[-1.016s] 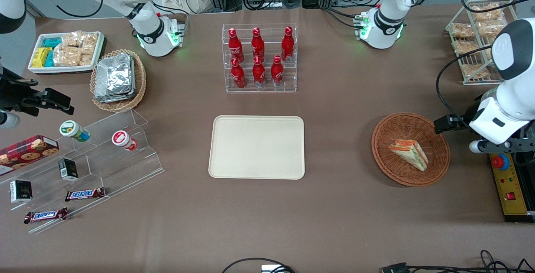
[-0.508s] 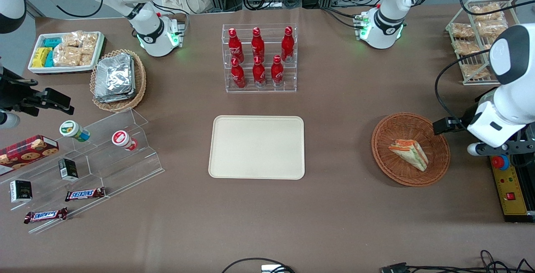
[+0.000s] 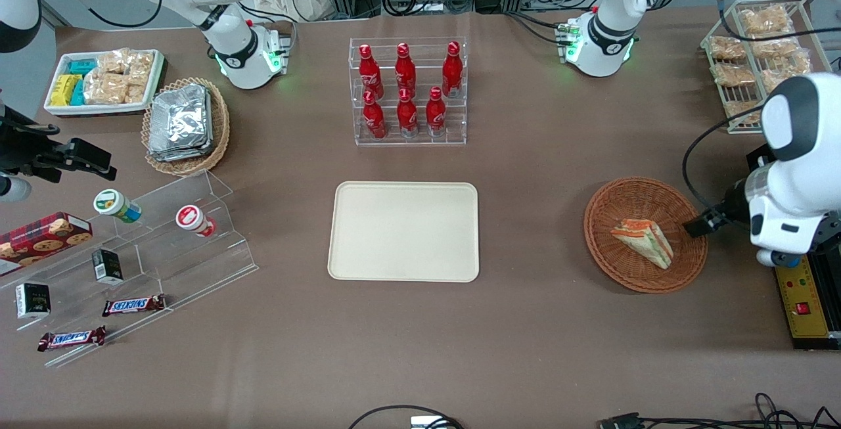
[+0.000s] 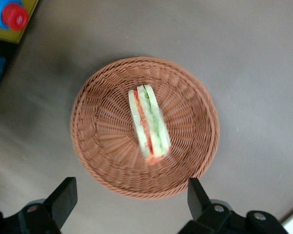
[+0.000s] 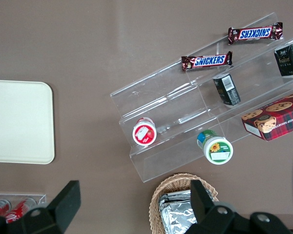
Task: Place sandwich from basket to tray
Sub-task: 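Lower the open left gripper over the wrapped sandwich in the basket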
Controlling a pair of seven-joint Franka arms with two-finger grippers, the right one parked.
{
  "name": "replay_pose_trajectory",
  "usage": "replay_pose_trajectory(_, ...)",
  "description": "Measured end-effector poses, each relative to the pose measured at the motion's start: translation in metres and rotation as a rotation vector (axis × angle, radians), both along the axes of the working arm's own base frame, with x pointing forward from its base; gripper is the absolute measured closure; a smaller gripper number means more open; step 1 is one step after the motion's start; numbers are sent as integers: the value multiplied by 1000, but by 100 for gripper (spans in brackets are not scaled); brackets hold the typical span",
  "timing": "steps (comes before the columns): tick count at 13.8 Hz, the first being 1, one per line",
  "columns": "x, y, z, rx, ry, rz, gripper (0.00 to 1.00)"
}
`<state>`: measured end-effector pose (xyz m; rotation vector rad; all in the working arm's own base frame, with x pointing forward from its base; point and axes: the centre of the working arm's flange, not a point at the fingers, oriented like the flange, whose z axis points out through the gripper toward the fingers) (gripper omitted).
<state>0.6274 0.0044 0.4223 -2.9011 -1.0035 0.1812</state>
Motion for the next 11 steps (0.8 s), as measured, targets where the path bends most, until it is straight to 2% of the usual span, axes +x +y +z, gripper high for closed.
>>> replay_pose_trajectory(2, 9, -10, -36, 23, 12, 158, 0)
replay_pose_trajectory(4, 12, -19, -62, 38, 39, 227, 0)
replay_pose_trajectory(9, 5, -16, -110, 60, 120, 278, 0)
replay_pose_trajectory(11, -3, -15, -126, 63, 139, 278, 0)
